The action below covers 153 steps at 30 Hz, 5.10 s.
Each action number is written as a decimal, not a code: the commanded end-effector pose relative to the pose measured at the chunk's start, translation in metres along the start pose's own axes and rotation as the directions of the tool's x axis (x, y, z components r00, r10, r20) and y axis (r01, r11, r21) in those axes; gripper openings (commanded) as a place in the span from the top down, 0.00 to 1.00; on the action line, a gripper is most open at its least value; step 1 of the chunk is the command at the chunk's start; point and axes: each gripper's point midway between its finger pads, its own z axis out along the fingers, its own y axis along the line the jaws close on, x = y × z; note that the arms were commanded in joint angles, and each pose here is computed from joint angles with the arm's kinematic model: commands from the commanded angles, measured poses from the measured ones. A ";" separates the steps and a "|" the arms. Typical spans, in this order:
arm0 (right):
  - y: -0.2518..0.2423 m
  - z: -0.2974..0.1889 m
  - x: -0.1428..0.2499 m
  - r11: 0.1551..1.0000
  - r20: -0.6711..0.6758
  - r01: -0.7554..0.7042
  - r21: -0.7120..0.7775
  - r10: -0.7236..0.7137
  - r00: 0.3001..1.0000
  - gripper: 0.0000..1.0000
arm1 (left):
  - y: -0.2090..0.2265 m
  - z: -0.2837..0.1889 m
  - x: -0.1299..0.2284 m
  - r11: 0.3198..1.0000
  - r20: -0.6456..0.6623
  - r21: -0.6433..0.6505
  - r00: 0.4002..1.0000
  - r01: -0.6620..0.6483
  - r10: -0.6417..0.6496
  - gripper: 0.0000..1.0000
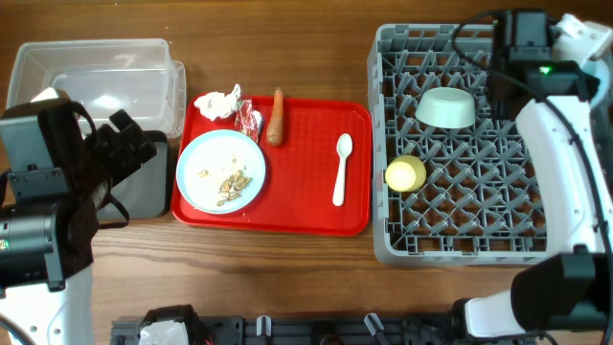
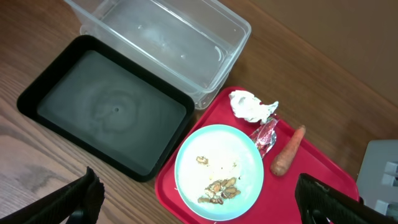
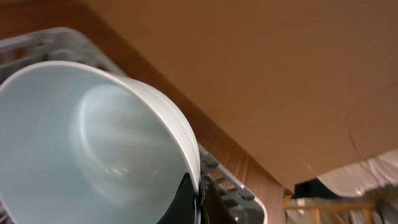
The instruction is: Sort waste into correct bins and load items into the dishwasher rack
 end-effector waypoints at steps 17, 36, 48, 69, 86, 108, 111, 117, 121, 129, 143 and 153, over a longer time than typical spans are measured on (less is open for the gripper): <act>0.094 0.044 0.056 0.946 -0.100 0.325 -0.011 -0.324 0.941 0.96 | 0.003 -0.001 -0.001 1.000 0.006 -0.015 1.000 -0.009 0.009 0.00; 0.124 -0.144 0.008 0.646 0.232 0.350 -0.679 -0.263 0.936 0.53 | 0.005 -0.001 0.001 1.000 -0.004 -0.020 1.000 -0.011 0.011 0.00; 0.209 -0.312 0.181 0.046 0.035 0.077 -0.996 -0.597 0.801 0.59 | 0.005 -0.001 0.001 1.000 -0.004 -0.020 1.000 -0.011 0.011 0.00; 0.270 -0.244 0.296 0.378 -0.230 0.128 -0.917 -0.764 0.603 0.95 | 0.005 -0.001 0.001 1.000 -0.004 -0.020 1.000 -0.011 0.011 0.00; 0.241 -0.173 0.094 0.340 0.063 0.220 -0.914 -0.419 0.906 0.96 | 0.005 -0.001 0.001 1.000 -0.004 -0.020 1.000 -0.011 0.011 0.00; 0.318 -0.372 0.203 0.056 0.023 0.052 -0.997 -0.437 0.899 0.36 | 0.005 -0.001 0.001 1.000 -0.004 -0.020 1.000 -0.011 0.011 0.00; 0.350 -0.363 0.234 0.075 0.006 0.046 -0.996 -0.462 0.887 0.39 | 0.005 -0.001 0.001 1.000 -0.004 -0.020 1.000 -0.011 0.011 0.00; 0.336 -0.366 0.223 0.041 0.091 0.125 -0.991 -0.470 0.878 0.42 | 0.005 -0.001 0.001 1.000 -0.004 -0.020 1.000 -0.011 0.011 0.00; 0.286 -0.393 0.165 -0.068 0.222 0.212 -0.975 -0.362 0.905 0.33 | 0.005 -0.001 0.001 1.000 -0.004 -0.020 1.000 -0.011 0.011 0.00; 0.149 -0.347 0.050 0.033 0.232 0.239 -0.970 -0.152 0.961 0.30 | -0.020 -0.002 -0.010 0.994 0.027 0.108 1.000 0.001 -0.004 0.00; 0.002 -0.354 -0.015 -0.034 0.143 0.151 -0.988 0.188 0.972 0.00 | -0.035 -0.003 -0.013 0.984 0.027 0.181 1.000 -0.001 -0.004 0.00; 0.014 -0.311 0.035 0.135 0.245 0.250 -0.959 -0.053 0.968 0.00 | -0.035 -0.003 -0.013 0.984 0.027 0.181 1.000 -0.001 -0.004 0.00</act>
